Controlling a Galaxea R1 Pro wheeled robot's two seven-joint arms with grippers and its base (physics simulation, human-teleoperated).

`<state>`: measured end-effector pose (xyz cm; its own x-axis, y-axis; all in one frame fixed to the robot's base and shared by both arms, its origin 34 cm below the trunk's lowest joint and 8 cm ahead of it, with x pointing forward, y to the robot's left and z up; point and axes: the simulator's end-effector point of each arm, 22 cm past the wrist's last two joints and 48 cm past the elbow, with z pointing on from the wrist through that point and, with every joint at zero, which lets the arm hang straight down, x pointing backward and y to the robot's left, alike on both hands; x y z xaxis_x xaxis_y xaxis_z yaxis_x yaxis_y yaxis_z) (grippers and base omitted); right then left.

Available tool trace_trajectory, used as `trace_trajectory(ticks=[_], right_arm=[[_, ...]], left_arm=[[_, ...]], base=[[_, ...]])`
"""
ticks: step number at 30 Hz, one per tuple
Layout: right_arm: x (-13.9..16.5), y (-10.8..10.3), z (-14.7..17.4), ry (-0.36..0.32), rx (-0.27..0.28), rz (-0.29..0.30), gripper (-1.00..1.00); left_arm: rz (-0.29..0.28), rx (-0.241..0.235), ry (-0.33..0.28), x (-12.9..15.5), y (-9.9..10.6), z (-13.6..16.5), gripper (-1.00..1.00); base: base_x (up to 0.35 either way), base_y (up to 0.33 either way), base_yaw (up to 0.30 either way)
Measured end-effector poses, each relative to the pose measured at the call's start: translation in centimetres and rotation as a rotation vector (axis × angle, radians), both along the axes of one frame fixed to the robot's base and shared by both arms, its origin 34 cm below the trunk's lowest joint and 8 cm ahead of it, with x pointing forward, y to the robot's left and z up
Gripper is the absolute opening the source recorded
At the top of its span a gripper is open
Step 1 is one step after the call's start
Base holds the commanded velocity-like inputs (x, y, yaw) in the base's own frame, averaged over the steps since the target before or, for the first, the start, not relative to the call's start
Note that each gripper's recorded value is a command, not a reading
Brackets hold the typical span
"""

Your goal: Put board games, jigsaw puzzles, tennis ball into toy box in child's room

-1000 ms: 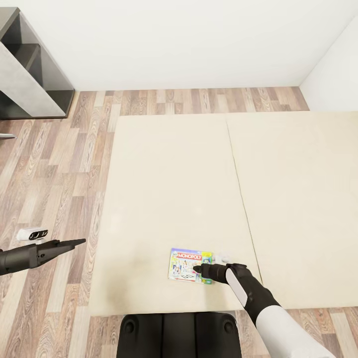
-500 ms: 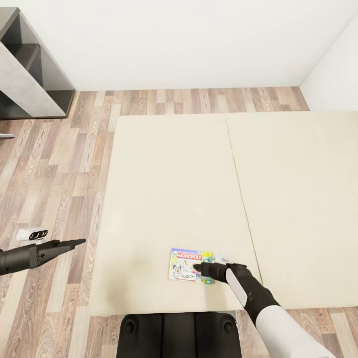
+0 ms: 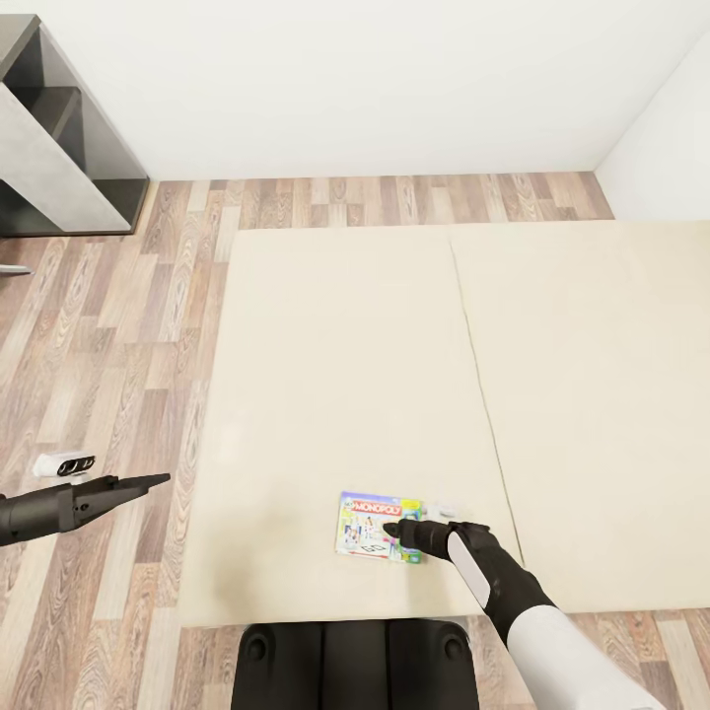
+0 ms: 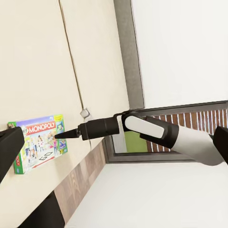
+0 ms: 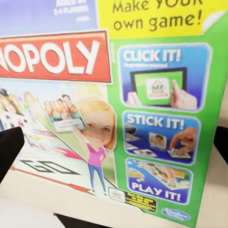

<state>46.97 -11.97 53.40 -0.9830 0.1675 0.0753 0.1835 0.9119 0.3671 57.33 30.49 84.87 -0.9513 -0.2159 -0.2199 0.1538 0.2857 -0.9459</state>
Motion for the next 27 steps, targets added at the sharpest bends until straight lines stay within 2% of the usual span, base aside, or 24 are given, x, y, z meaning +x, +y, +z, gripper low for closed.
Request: trace_trajectory(ticks=[8,27], right_arm=[[0.04,0.01,0.00,-0.001,0.000,-0.001,1.00],[0.08,0.02,0.02,-0.002,0.000,-0.001,1.00]], left_arm=[[0.000,0.000,0.000,-0.01,0.00,0.00,1.00],[0.000,-0.001,0.000,-0.01,0.00,0.00,1.00]], base=[[0.000,0.148,0.000],[0.000,0.012,0.000]])
